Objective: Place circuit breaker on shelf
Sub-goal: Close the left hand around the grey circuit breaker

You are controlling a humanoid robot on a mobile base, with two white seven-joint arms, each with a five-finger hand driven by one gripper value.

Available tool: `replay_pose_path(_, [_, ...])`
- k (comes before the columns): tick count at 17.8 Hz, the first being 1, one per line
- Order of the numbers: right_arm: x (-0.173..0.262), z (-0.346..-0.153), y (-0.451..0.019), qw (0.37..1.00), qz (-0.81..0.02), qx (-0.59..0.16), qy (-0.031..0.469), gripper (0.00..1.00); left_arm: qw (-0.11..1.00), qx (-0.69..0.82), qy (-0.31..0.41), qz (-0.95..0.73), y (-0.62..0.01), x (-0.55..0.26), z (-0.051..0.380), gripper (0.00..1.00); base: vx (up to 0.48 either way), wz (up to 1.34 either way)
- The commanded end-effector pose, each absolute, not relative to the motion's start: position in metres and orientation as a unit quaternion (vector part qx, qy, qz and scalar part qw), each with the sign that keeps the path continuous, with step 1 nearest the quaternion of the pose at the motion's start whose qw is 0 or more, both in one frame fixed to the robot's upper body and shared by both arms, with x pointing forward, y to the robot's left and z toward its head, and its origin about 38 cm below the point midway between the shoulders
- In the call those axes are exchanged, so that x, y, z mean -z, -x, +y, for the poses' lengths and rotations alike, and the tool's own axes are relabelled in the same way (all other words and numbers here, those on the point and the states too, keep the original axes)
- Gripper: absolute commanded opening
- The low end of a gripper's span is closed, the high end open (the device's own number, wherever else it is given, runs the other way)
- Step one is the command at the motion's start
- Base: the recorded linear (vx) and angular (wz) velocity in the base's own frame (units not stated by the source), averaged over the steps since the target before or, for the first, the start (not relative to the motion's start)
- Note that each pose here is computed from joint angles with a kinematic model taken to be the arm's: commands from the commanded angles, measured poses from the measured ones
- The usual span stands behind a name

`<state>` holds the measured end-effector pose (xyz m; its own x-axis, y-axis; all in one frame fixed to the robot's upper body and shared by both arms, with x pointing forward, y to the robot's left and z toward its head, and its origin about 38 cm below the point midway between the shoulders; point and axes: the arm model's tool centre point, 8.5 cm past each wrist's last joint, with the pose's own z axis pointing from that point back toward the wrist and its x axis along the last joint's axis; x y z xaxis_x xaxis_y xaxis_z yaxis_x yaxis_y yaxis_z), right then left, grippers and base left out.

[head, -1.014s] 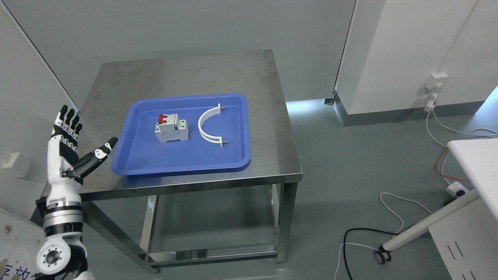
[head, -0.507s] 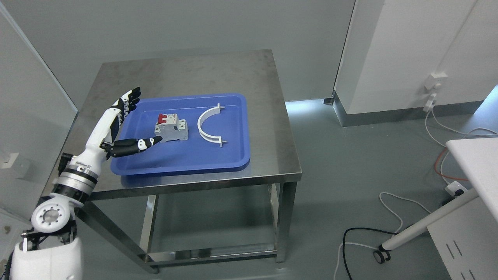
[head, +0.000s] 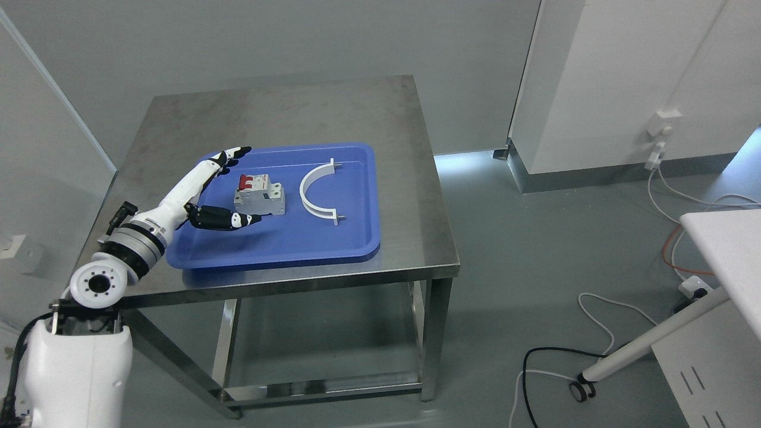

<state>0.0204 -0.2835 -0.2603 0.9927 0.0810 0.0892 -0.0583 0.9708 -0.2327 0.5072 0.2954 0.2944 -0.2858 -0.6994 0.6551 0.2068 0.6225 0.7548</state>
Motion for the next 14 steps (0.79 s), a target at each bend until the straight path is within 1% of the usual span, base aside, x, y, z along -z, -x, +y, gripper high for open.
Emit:
replay_pose_path(1, [0.259,-0.293,-0.018,0.991,-0.037,-0.047,0.123,1.0,0.588,0.449,-0.2,-0.642,-0.535,-0.281,0.281,0.74,0.0,0.0])
replay_pose_path(2, [0.259,-0.293,-0.018,0.991,-0.037,-0.047,0.122,1.0,0.587,0.45,-0.201,-0.642,-0.537,-0.282,0.281,0.67,0.0,0.0])
replay_pose_path(5, [0.259,-0.293,-0.018,0.991,-0.037,-0.047,0.123,1.0,0.574,0.471,-0.216,-0.634,-0.538,-0.276,0.281,0.55,0.0,0.0])
replay_pose_path(7, [0.259,-0.293,-0.018,0.991,-0.037,-0.047,0.123,1.0,0.569,0.473,-0.217,-0.637,-0.538,-0.274,0.287,0.42,0.0,0.0])
replay_pose_path(8, [0.259,-0.293,-0.018,0.991,-0.037,-0.047,0.123,1.0,0.573,0.466,-0.216,-0.639,-0.538,-0.273,0.292,0.39,0.0,0.0])
replay_pose_path(11, [0.259,-0.293,-0.018,0.991,-0.038,-0.047,0.122,1.0,0.583,0.452,-0.211,-0.641,-0.539,-0.267,0.3,0.38,0.0,0.0])
replay_pose_path(14, [0.259,-0.293,-0.018,0.991,-0.037,-0.047,0.123,1.0,0.59,0.44,-0.204,-0.645,-0.541,-0.261,0.298,0.38,0.0,0.0])
